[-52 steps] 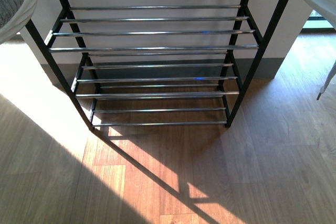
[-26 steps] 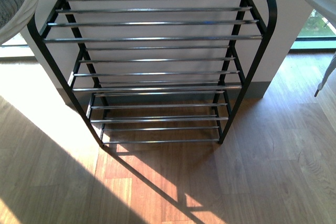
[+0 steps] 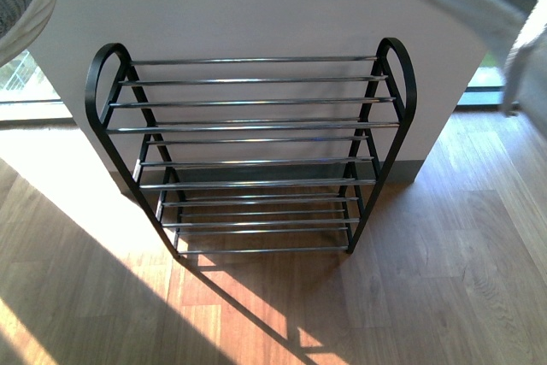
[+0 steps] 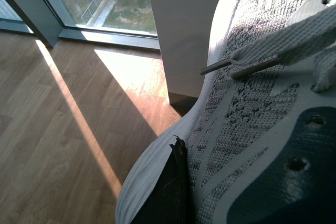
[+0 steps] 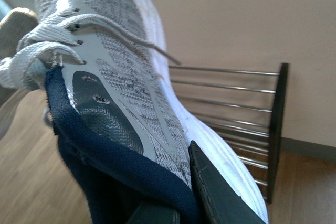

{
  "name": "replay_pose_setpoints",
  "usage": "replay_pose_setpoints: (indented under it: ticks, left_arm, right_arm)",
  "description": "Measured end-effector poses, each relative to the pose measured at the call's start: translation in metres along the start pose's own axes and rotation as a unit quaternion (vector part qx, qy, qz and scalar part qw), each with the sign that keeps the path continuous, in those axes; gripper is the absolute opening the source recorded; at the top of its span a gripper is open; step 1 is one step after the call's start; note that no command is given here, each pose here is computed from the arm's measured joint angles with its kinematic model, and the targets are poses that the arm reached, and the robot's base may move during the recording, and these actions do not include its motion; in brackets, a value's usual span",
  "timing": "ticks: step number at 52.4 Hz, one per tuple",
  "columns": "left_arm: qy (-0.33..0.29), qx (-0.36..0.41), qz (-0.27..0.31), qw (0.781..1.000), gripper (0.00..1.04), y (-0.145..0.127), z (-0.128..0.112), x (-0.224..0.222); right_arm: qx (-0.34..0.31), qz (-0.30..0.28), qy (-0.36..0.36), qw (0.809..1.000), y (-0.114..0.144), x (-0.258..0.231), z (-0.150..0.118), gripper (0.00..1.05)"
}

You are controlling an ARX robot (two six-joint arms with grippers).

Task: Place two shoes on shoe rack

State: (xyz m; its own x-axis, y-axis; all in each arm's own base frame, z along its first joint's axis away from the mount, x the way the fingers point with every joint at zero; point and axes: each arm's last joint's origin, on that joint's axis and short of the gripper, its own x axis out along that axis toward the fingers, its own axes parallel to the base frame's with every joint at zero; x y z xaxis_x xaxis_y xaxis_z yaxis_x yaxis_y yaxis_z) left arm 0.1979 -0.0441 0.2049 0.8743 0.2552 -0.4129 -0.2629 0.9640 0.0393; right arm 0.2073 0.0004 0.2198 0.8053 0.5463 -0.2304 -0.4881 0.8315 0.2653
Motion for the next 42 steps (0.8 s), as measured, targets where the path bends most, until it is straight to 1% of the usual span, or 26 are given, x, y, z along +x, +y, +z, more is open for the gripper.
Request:
replay_pose_setpoints:
  ticks: [3, 9, 14, 16, 22, 25, 29, 37, 42]
  left_arm:
    - [0.000, 0.000, -0.001, 1.000, 0.02, 0.000, 0.000, 0.000]
    - [0.000, 0.000, -0.001, 1.000, 0.02, 0.000, 0.000, 0.000]
    - [0.000, 0.001, 0.000, 1.000, 0.02, 0.000, 0.000, 0.000]
    - [0.000, 0.000, 0.000, 1.000, 0.02, 0.000, 0.000, 0.000]
    - [0.000, 0.000, -0.002, 1.000, 0.02, 0.000, 0.000, 0.000]
    - [0.000, 0.001, -0.001, 1.000, 0.02, 0.000, 0.000, 0.000]
    - [0.000, 0.001, 0.000, 1.000, 0.02, 0.000, 0.000, 0.000]
    - [0.000, 0.000, -0.001, 1.000, 0.02, 0.000, 0.000, 0.000]
    - [0.000, 0.000, -0.001, 1.000, 0.02, 0.000, 0.000, 0.000]
  right_arm:
    - [-0.003, 0.018, 0.021, 1.000, 0.006, 0.014, 0.004, 0.01]
    - [0.000, 0.031, 0.057, 0.998, 0.019, 0.044, 0.008, 0.01]
    - [0.009, 0.015, 0.077, 0.997, 0.027, 0.070, 0.008, 0.01]
    - [0.021, 0.007, 0.091, 0.996, 0.032, 0.090, 0.007, 0.01]
    - [0.067, -0.047, 0.125, 0.989, 0.039, 0.151, -0.004, 0.01]
    - [0.079, -0.064, 0.136, 0.985, 0.039, 0.170, -0.010, 0.01]
    - [0.102, -0.104, 0.148, 0.978, 0.036, 0.203, -0.022, 0.01]
    - [0.155, -0.191, 0.149, 0.958, 0.017, 0.255, -0.044, 0.01]
    - [0.180, -0.244, 0.148, 0.941, -0.003, 0.277, -0.053, 0.01]
